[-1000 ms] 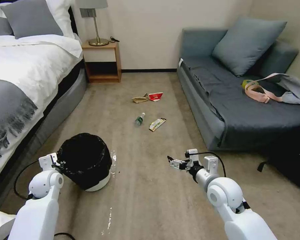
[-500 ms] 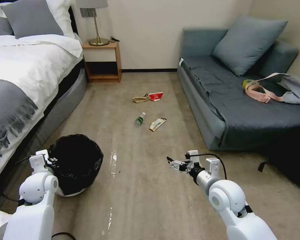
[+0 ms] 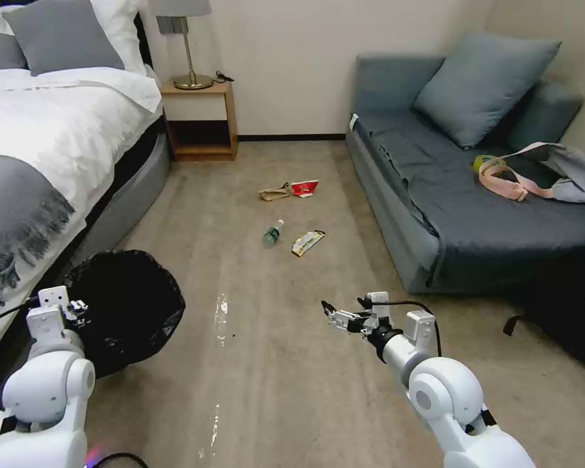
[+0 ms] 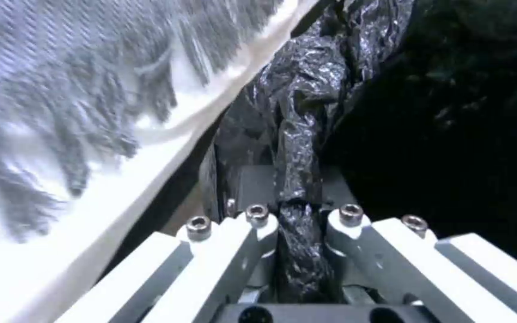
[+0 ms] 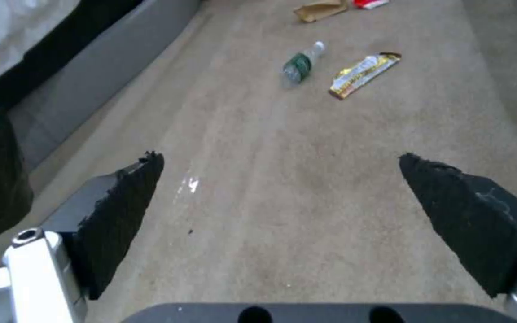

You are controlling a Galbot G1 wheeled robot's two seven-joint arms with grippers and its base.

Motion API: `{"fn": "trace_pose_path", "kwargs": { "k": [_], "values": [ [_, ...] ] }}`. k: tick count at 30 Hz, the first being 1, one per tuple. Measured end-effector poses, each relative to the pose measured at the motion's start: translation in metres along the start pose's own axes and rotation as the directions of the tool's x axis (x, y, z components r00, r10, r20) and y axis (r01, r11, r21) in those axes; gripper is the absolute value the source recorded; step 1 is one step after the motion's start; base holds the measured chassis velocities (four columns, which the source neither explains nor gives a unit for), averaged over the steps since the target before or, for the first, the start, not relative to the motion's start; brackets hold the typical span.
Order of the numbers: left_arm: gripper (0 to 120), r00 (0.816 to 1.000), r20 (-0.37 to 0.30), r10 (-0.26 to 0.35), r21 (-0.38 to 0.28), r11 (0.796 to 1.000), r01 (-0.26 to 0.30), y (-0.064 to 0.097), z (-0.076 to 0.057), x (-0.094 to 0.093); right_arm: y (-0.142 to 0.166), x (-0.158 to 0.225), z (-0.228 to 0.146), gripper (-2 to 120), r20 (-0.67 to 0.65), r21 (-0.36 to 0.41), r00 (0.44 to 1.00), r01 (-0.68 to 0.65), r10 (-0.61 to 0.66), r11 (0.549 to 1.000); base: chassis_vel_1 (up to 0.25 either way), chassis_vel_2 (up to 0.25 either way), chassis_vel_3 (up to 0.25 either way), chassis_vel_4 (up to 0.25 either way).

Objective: Pick up the trash bin, then pick up the garbage on the floor and place it into the trash bin.

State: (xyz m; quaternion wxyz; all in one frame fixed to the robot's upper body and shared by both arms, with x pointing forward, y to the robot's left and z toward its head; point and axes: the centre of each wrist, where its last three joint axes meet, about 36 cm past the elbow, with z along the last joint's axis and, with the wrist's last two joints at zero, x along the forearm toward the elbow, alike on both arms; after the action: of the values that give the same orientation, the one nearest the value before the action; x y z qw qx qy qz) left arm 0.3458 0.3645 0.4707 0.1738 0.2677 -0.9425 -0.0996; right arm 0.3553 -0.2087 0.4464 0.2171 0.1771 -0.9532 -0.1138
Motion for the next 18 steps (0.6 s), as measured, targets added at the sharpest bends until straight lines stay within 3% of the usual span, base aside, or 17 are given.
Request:
{"fn": "trace_pose_path", "kwargs": {
  "k": [5,18],
  "values": [
    [4,1.000,0.015,-0.003,-0.024,1.000,0.004,-0.001,0.003,0.016,0.001,0.003,0.001,100,0.011,-0.019,1.000,0.010,-0.010,1.000,0.000,0.000,0.000,0.000],
    [4,1.000,0.019,-0.005,-0.028,1.000,0.006,-0.001,0.010,0.022,-0.002,0.005,0.005,100,0.025,-0.029,1.000,0.009,-0.008,1.000,0.000,0.000,0.000,0.000]
  ]
}}
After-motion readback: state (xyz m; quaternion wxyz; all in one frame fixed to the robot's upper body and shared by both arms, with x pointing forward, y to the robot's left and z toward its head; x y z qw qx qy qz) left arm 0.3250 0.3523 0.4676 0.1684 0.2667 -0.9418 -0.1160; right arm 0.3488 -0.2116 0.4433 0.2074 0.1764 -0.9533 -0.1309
